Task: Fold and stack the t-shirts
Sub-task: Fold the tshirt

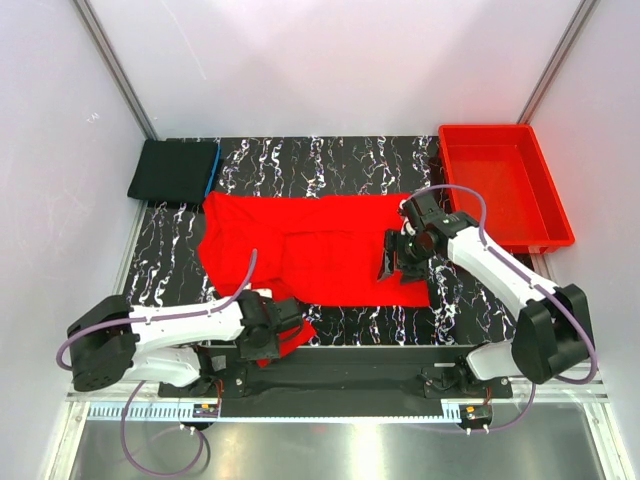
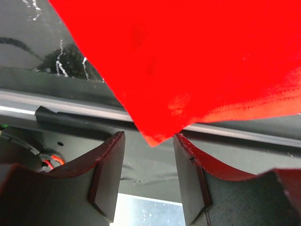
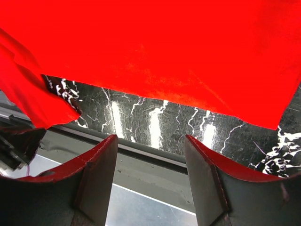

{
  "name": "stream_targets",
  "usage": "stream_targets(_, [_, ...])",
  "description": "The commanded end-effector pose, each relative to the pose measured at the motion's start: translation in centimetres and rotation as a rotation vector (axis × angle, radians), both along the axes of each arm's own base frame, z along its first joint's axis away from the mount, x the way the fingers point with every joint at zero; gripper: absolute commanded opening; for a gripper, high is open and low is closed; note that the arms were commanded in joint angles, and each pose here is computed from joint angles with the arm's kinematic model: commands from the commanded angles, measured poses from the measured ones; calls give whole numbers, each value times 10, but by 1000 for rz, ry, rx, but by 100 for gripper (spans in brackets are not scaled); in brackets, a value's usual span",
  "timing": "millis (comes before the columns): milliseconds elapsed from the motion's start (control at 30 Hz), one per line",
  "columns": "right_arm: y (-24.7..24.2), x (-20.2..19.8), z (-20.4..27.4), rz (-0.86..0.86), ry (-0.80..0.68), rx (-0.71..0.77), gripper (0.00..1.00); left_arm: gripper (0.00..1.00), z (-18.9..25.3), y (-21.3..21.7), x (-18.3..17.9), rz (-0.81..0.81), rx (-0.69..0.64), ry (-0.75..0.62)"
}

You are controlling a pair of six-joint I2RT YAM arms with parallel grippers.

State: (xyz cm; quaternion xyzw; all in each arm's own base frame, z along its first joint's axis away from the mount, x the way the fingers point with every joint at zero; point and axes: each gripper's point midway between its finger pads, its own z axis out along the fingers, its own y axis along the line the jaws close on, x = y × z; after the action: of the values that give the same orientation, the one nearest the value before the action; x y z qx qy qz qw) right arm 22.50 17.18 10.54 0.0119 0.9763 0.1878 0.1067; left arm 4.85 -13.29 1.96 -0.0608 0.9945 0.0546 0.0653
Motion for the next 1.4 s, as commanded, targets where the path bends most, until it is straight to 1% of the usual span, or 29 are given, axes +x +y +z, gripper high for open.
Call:
stream_targets(0, [-5,-3,11,-5,-42,-9,66,49,-6,-11,4,13,-40,-21])
stream_targets(167, [-9,-8,9,-5,-41,-18,66,42,-11,-11,1,10,-40,-4])
stream_targets(300, [-10,-10,11,-6,-45,-14,66,29,-18,-9,-4,9,-47,15])
stream_targets(333, [-10,-11,11,-8,-44,-14,66,24,-19,-9,-5,13,-46,19])
stream_targets(400, [-10,-11,10,-10,-46,-14,66,18,-18,-7,-5,17,-41,19])
stream_targets(433, [-12,-11,9,-16,-47,-22,66,10,-17,-6,-4,22,-37,14])
stream_targets(467, [-15,-12,7,-28,-38,-39,66,4,-13,-5,-1,22,-34,-8])
stream_targets(500, [-17,-12,5,-43,-31,-54,66,0,-8,3,-2,24,1,-10])
stream_targets(533, [-20,-11,4,-70,-24,-71,66,0,2,-1,4,26,-6,-33])
stream_targets(567, [-37,-11,-1,-125,-11,-155,64,0,10,1,11,21,7,-73])
stream_targets(600, [-48,-9,-7,-175,13,-200,61,0,18,13,12,16,59,-81])
stream_targets(633, [-57,-8,-12,-203,32,-229,60,0,34,3,21,4,32,-117])
stream_targets(667, [-71,-4,-17,-260,57,-232,57,0,41,5,27,-4,48,-151])
stream_targets(700, [-77,-3,-19,-280,67,-224,57,0,49,8,29,-9,56,-162])
stream_targets(767, [-87,1,-22,-321,73,-206,56,0,63,-1,37,-39,21,-197])
stream_targets(833, [-95,4,-23,-369,71,-225,52,0,69,-3,39,-55,7,-208])
stream_targets(867, [-97,4,-25,-396,84,-221,50,0,74,-6,40,-59,-4,-215])
stream_targets(900, [-104,0,-32,-462,124,-206,47,0,77,-6,40,-66,-20,-222])
stream_targets(933, [-100,-3,-36,-487,160,-159,47,0,79,-6,40,-66,-25,-226])
stream_targets(967, [-99,-1,-40,-514,165,-126,47,0,80,-5,40,-64,-30,-230])
stream_targets(1000, [-101,-6,-48,-570,192,-100,46,0,81,-3,39,-62,-35,-232])
stream_targets(1033, [-99,-1,-48,-592,165,-74,46,0,83,-2,39,-57,-51,-240])
stream_targets(1100, [-98,-7,-57,-645,173,-56,46,0,82,1,37,-56,-62,-240])
stream_targets(1167, [-101,-4,-59,-692,139,-49,45,0,84,2,35,-53,-86,-242])
stream_targets(1200, [-103,-11,-66,-730,155,-48,45,0,83,3,34,-53,-87,-240])
stream_targets(1267, [-103,-7,-66,-771,116,-10,45,0,86,6,31,-50,-97,-240])
stream_targets(1300, [-105,-13,-74,-790,129,-15,45,0,87,7,31,-46,-103,-242])
stream_targets(1367, [-107,-11,-76,-817,106,-1,45,0,90,9,31,-40,-116,-252])
